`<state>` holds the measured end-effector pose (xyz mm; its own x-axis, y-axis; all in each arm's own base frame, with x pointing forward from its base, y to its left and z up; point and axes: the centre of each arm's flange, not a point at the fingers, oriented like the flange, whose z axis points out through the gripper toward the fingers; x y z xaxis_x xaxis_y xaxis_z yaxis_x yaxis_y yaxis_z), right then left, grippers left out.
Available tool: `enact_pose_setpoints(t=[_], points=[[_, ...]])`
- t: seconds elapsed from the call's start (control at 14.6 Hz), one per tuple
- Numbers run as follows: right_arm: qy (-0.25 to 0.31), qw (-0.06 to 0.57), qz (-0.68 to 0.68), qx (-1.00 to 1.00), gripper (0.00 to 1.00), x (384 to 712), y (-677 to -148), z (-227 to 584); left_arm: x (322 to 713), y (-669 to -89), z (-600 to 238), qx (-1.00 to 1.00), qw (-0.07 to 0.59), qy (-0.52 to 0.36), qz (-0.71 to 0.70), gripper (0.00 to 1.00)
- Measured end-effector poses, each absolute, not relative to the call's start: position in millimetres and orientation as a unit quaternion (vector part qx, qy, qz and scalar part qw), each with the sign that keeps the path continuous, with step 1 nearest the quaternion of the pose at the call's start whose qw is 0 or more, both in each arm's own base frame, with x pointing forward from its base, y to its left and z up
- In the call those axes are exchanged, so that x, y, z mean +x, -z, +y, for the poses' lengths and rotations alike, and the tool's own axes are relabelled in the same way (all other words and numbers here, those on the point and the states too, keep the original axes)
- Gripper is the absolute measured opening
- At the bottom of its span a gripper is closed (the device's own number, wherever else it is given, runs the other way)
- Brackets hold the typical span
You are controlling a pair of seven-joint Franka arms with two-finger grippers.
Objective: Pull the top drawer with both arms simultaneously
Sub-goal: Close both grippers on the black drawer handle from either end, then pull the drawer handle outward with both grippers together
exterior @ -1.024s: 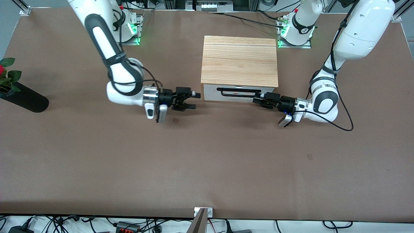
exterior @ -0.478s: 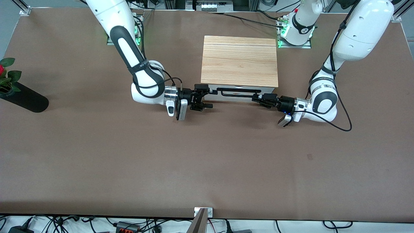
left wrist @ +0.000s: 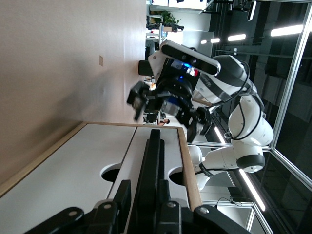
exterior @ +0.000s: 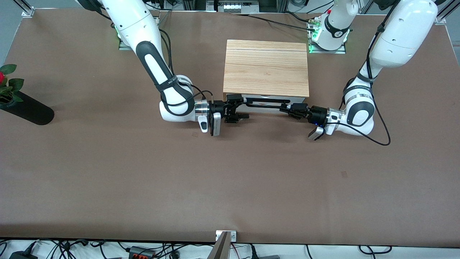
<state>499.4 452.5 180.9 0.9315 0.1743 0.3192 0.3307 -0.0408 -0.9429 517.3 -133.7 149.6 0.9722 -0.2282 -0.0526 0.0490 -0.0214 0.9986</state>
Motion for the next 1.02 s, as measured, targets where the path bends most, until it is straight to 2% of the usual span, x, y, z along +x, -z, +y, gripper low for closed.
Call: enact_pose_setpoints(t=[0.07, 0.2, 0.34, 0.55, 0.61, 0.75, 0.82, 0.89, 1.02], points=[[0.052, 0.678, -0.177, -0.712, 0.84, 497, -179, 454, 516, -149, -134, 0.707, 0.697, 0.1, -0.064, 0.28], [0.048, 0.683, -0.176, -0.708, 0.67, 496, -177, 454, 514, -148, -135, 0.705, 0.7, 0.098, -0.066, 0.21], [0.047, 0.682, -0.173, -0.709, 0.64, 497, -173, 451, 513, -148, -135, 0.703, 0.701, 0.093, -0.071, 0.18], [0.046, 0.682, -0.166, -0.711, 0.56, 500, -166, 445, 513, -148, -135, 0.703, 0.702, 0.092, -0.072, 0.18], [0.046, 0.683, -0.165, -0.71, 0.56, 501, -165, 444, 513, -148, -135, 0.703, 0.702, 0.092, -0.071, 0.18], [0.043, 0.689, -0.165, -0.704, 0.42, 502, -165, 442, 513, -147, -135, 0.702, 0.702, 0.092, -0.07, 0.18], [0.042, 0.691, -0.165, -0.703, 0.42, 502, -165, 441, 513, -147, -135, 0.702, 0.702, 0.092, -0.07, 0.18], [0.042, 0.69, -0.163, -0.704, 0.34, 503, -162, 440, 513, -147, -135, 0.702, 0.703, 0.092, -0.07, 0.18], [0.037, 0.693, -0.163, -0.701, 0.33, 501, -159, 440, 513, -147, -135, 0.702, 0.703, 0.092, -0.07, 0.18]])
